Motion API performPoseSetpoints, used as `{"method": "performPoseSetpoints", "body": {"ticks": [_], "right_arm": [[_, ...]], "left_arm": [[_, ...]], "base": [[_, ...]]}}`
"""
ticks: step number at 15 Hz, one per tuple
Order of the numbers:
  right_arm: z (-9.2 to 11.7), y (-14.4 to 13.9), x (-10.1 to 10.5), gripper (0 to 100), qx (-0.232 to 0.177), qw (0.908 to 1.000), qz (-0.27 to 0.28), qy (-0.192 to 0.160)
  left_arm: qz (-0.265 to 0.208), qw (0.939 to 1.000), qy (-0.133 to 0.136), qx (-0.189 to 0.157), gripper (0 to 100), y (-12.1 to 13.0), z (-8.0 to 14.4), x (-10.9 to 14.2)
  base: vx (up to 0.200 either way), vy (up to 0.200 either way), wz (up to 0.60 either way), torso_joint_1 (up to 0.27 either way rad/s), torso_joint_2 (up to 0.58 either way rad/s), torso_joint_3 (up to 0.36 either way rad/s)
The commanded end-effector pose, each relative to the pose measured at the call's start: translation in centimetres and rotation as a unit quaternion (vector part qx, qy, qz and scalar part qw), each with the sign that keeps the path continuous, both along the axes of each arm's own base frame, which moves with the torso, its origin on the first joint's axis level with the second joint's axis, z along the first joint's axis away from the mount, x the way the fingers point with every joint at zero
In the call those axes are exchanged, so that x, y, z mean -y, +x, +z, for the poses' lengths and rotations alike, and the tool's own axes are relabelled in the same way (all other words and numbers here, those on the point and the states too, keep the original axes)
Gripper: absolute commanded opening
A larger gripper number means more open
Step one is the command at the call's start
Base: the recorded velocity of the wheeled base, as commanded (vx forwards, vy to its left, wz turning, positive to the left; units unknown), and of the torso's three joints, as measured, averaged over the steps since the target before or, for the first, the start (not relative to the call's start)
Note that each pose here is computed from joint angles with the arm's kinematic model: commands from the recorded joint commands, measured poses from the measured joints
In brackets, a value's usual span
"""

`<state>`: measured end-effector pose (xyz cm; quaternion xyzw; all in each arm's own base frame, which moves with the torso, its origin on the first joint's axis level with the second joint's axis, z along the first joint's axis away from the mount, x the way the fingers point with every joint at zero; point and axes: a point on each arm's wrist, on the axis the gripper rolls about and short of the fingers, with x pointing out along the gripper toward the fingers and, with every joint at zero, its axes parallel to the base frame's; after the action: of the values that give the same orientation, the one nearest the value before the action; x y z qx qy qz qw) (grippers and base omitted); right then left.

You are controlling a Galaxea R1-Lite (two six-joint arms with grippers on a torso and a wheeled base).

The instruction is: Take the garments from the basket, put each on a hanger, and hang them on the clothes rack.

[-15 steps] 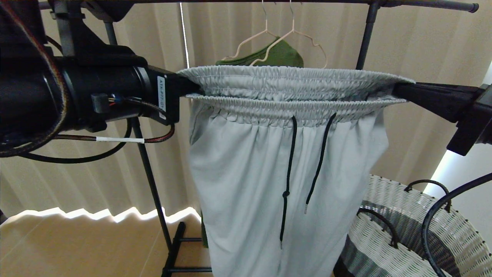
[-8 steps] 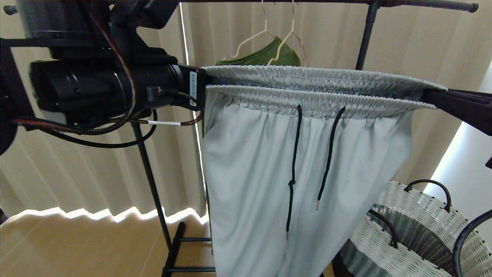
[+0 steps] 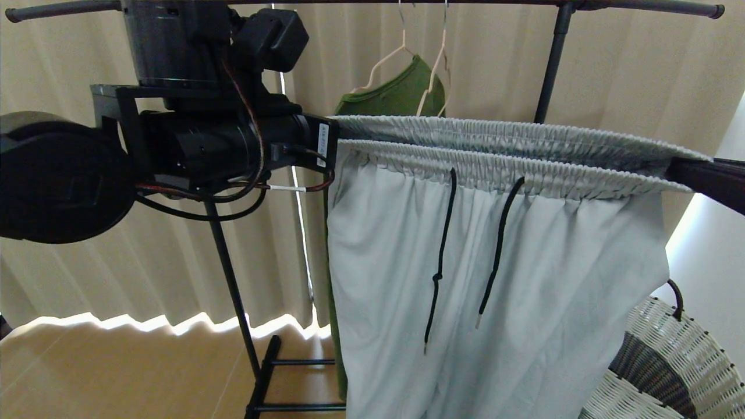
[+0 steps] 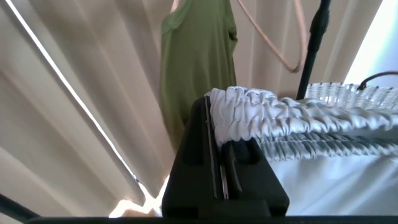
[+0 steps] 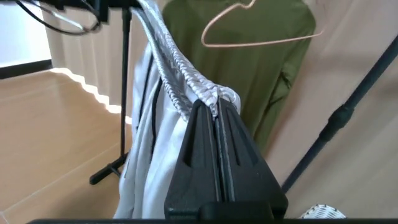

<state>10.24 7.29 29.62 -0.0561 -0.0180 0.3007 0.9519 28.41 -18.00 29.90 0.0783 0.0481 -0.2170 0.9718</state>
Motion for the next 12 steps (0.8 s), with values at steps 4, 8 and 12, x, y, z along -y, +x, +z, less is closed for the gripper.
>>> {"method": "performPoseSetpoints", "body": {"ticks": [4, 8, 12], "right_arm": [[-0.5, 2.9, -0.2, 0, -0.021, 0.9982, -0.052, -0.019], [0.2, 7.0, -1.6, 0, -0.014, 0.9972, -0.073, -0.012], [0.1, 10.2, -3.2, 0, -0.002, 0.9973, -0.073, -0.004]], "left_arm": [[0.008, 1.0000, -0.002, 0.003, 0, -1.3, 0.5, -1.5], [0.002, 1.0000, 0.000, 0.007, 0, -4.9, 0.9, -3.6], [-0.005, 0.9999, -0.001, 0.015, 0, -7.7, 1.2, -5.0]], "base": [[0.000, 0.000, 0.00, 0.000, 0.00, 0.000], [0.000, 0.000, 0.00, 0.000, 0.00, 0.000], [0.000, 0.000, 0.00, 0.000, 0.00, 0.000]]}}
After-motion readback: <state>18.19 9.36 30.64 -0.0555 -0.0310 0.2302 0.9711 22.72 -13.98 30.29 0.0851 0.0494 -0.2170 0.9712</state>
